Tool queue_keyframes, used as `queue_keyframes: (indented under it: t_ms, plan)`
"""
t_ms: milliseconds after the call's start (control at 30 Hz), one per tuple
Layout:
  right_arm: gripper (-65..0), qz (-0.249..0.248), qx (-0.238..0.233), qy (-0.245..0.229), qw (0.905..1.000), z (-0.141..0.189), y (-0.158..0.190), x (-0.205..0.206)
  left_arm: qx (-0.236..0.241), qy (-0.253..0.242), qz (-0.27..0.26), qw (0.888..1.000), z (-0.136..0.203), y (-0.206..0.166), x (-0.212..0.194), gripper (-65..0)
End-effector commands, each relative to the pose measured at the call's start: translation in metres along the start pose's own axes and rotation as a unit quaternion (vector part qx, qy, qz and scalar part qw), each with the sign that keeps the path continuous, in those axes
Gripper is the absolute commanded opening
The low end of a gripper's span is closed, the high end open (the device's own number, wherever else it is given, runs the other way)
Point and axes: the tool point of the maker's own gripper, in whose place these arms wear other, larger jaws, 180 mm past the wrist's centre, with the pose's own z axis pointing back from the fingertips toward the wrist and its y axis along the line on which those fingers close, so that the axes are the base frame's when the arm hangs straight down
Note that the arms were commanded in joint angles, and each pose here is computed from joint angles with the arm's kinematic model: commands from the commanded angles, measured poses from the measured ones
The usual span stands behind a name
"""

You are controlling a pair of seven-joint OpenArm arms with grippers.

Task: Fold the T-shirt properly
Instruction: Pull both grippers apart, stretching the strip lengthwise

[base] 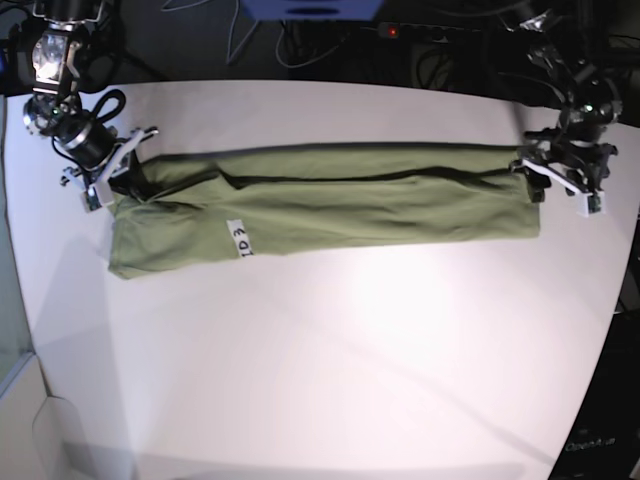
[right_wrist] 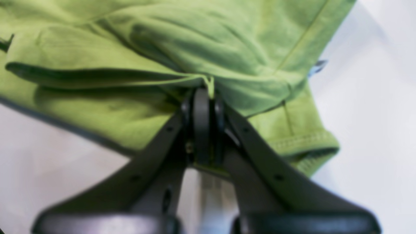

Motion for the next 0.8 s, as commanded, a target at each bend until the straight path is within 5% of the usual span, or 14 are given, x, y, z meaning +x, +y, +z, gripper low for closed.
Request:
queue_keyframes:
  t_ms: [0,767]
  plan:
    - [-64.4,0.026,-0.015,0.119,0.9925,0.006,-0.003,-0.052,-0.003,-0.034,0.001,0.999,-0.002,0.001,0.022,-26.7]
    - [-64.4,0.027,-0.015,0.120,0.9923,0.006,-0.003,-0.052,-0.060,0.003,-0.006,0.998,-0.025,-0.040,0.004,-28.9]
